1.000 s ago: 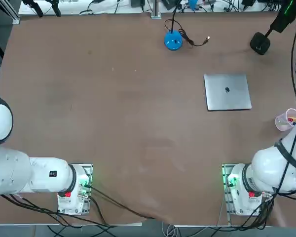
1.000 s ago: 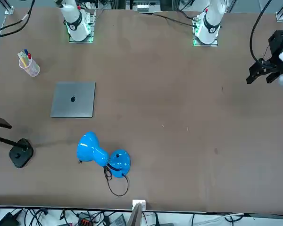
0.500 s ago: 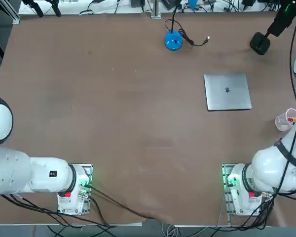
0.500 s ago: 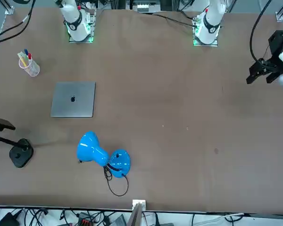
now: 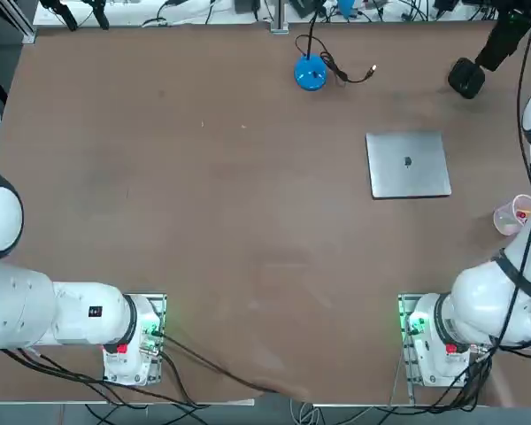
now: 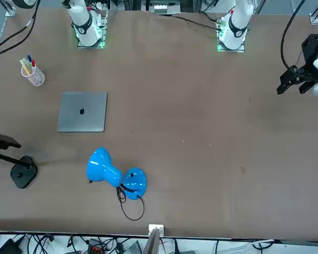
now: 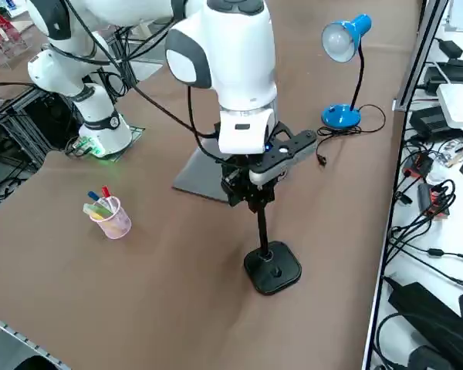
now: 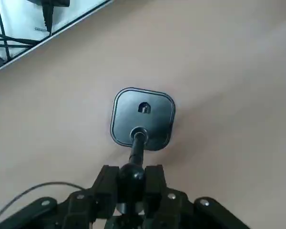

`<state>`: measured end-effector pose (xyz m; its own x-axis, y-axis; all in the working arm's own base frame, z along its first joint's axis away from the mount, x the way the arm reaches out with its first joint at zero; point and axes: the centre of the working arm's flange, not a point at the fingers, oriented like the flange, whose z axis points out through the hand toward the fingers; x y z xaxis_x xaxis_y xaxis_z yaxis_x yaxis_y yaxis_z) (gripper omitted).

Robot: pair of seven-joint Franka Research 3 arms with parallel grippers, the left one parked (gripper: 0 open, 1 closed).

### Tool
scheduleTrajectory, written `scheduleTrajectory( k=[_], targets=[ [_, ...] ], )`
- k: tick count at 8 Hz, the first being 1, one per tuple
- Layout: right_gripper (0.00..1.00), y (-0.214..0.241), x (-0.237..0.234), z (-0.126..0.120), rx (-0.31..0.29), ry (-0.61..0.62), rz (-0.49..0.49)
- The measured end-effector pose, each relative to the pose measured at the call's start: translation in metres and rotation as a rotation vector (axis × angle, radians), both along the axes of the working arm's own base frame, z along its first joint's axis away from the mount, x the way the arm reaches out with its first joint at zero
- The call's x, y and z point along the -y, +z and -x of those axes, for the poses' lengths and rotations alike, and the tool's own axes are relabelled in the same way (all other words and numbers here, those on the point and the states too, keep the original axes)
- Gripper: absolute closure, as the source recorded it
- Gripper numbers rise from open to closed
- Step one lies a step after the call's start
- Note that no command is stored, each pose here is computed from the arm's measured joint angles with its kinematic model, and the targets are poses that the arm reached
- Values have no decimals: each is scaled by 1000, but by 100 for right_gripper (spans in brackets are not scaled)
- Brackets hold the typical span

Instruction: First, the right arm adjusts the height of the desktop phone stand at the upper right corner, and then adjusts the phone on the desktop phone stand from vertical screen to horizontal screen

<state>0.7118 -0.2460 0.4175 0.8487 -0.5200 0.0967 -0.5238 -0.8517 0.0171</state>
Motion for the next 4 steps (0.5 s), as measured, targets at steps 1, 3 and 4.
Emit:
scheduleTrajectory(
  k=[1,3,4],
  targets=[
    [70,-6,0,-1,-6,0,-1],
    [70,-18,1,-2,-17,0,-4],
    [70,-23,1,-3,-21,0,-5]
  ],
)
